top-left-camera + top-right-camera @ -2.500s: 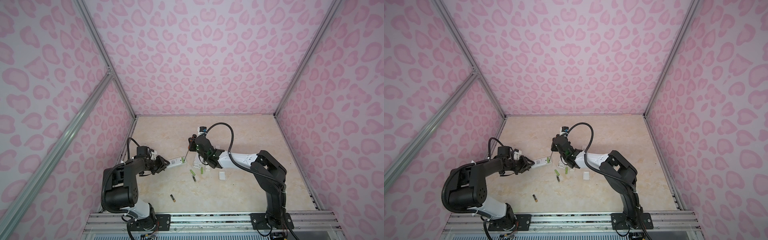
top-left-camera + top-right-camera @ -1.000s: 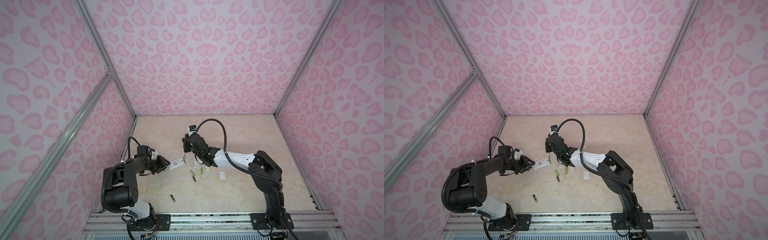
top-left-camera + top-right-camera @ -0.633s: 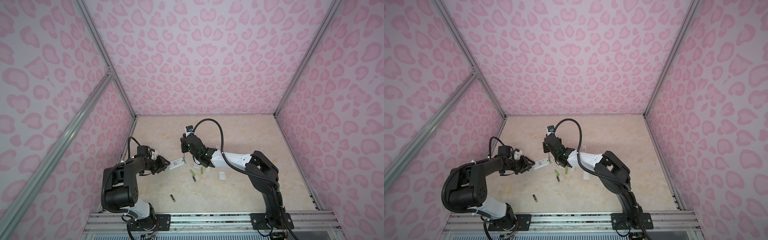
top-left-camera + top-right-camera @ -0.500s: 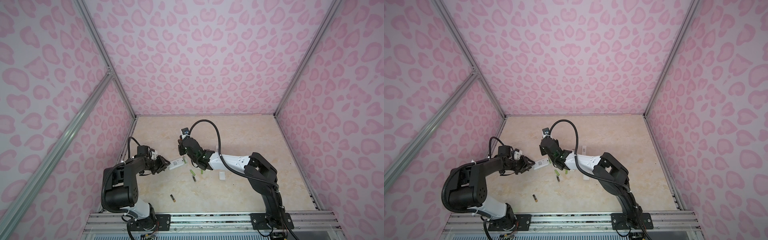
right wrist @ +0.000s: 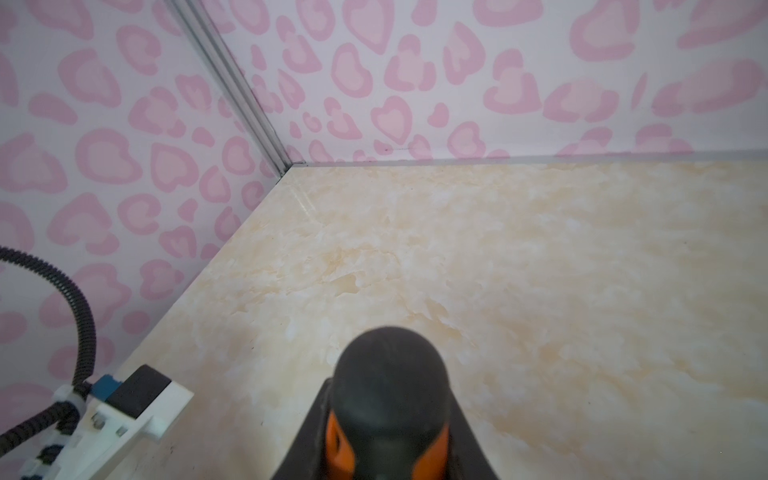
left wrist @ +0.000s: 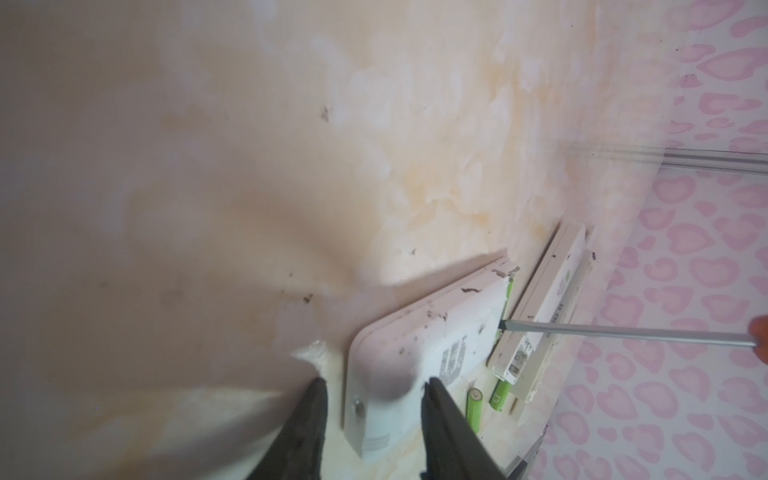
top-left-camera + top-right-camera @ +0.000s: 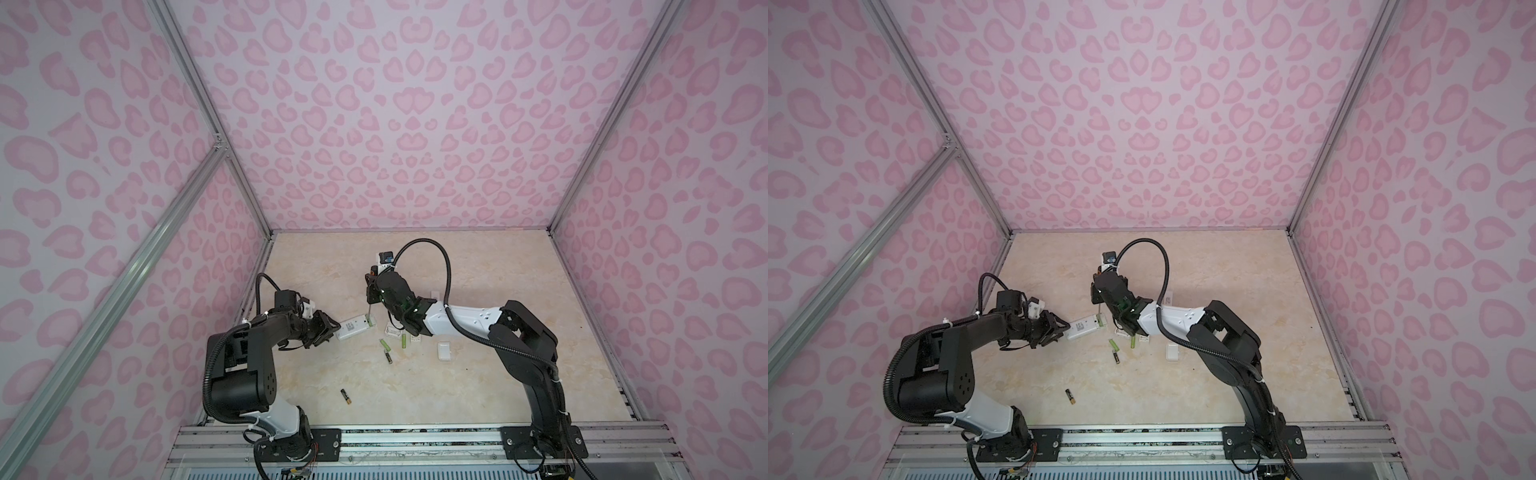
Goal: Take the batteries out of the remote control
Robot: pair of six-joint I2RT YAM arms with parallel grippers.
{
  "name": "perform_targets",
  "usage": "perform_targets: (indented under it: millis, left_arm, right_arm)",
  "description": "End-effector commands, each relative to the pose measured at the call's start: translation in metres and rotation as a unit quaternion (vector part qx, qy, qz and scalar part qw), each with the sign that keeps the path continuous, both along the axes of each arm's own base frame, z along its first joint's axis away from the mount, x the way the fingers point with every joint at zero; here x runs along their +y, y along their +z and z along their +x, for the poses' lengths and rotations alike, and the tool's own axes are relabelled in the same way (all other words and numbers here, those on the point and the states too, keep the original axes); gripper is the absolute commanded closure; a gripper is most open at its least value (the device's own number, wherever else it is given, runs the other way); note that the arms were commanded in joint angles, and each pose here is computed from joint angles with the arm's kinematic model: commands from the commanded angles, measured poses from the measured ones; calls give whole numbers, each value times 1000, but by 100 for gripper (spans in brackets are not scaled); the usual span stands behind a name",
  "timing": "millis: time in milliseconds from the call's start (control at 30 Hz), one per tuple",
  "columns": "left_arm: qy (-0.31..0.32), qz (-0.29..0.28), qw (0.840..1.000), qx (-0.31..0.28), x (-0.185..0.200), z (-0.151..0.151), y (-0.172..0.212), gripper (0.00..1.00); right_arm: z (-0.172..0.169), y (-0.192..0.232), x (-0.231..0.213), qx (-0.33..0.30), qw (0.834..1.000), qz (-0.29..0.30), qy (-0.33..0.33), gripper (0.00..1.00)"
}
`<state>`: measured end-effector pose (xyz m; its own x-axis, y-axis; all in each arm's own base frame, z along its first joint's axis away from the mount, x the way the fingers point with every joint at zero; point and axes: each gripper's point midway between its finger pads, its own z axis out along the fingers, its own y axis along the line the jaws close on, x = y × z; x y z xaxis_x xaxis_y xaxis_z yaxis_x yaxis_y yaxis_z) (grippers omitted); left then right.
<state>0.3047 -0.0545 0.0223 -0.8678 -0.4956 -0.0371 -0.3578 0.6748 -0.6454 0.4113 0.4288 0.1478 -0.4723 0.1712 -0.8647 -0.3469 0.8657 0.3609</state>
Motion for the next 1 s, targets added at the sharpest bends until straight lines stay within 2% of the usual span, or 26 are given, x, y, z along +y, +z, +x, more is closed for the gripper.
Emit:
perform_targets:
  millis: [0,200,433,533,833,967]
  left_arm:
    - [13,38,998,57,11,-20,-18,57]
    - [12,34,998,57,10,-21,-17,57]
    - [11,31,998,58,8,-23,-17,57]
    - [12,31,998,55,8,-24,-16,57]
    - [11,26,998,56,6,-28,-16,57]
    - [10,20,998,52,4,-28,-13,57]
  right_arm:
    - [-12,-44,-11,85,996,16,-4,100]
    - [-19,-35,-13,54,998,-17,-5,100]
    - [-33,-30,10,0,992,-119,30,100]
    - [-37,-30,19,-12,989,-144,41,100]
    - [-38,-25,16,-12,991,-128,26,100]
    - [-36,-9,12,-15,995,-92,19,100]
